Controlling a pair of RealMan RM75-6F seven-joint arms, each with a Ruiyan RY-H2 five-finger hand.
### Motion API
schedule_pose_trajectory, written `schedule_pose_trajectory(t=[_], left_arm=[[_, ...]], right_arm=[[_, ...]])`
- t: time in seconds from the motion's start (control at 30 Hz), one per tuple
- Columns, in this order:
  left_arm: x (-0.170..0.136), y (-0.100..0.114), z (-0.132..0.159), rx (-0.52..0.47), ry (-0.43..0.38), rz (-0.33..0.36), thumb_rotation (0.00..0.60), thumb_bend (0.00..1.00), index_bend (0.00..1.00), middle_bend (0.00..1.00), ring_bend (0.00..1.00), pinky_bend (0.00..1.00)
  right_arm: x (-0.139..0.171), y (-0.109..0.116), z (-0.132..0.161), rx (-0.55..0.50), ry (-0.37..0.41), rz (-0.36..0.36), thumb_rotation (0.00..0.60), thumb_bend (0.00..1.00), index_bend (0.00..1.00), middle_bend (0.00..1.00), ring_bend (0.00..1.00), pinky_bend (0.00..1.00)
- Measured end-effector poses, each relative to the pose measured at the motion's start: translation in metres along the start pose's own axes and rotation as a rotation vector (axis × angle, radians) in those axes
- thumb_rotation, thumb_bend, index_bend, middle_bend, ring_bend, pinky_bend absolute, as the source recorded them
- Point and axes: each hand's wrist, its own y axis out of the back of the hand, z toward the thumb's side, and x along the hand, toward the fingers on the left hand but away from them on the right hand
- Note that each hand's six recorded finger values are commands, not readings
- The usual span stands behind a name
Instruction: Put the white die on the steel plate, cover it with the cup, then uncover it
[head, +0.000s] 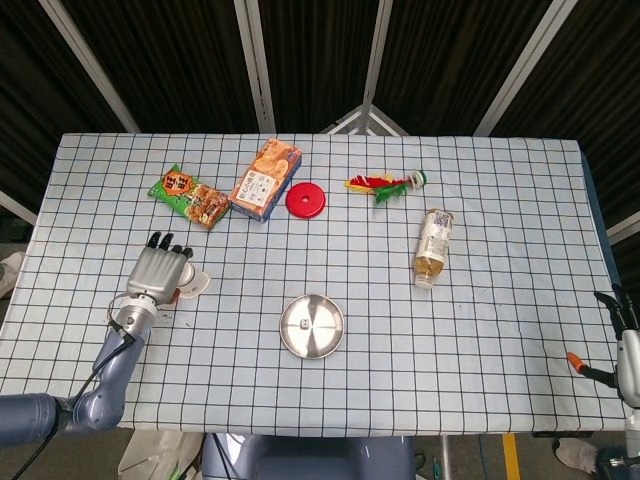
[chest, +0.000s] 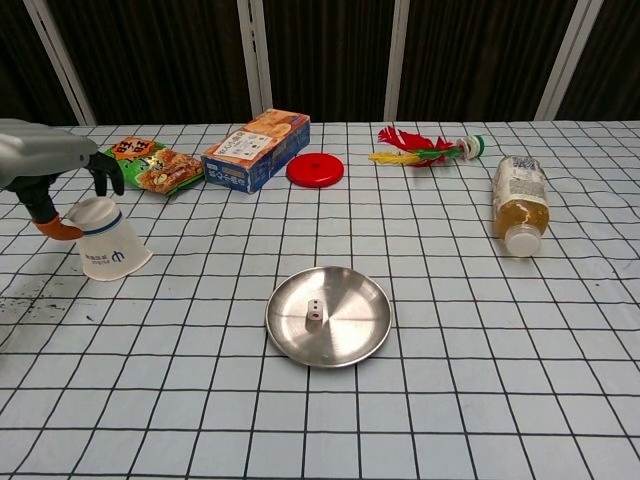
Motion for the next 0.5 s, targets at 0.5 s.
schedule_pose_trajectory(t=[0.5], left_arm=[[0.0017,-0.002,0.004,-0.003,-0.009,-0.009,0.6,0.46,0.27,0.3,0.1,0.08]], right_arm=[[-0.0002,-0.0002,-0.0008,-0.002,-0.005,0.002,0.6,0.1,0.19,0.1,0.13,0.07]])
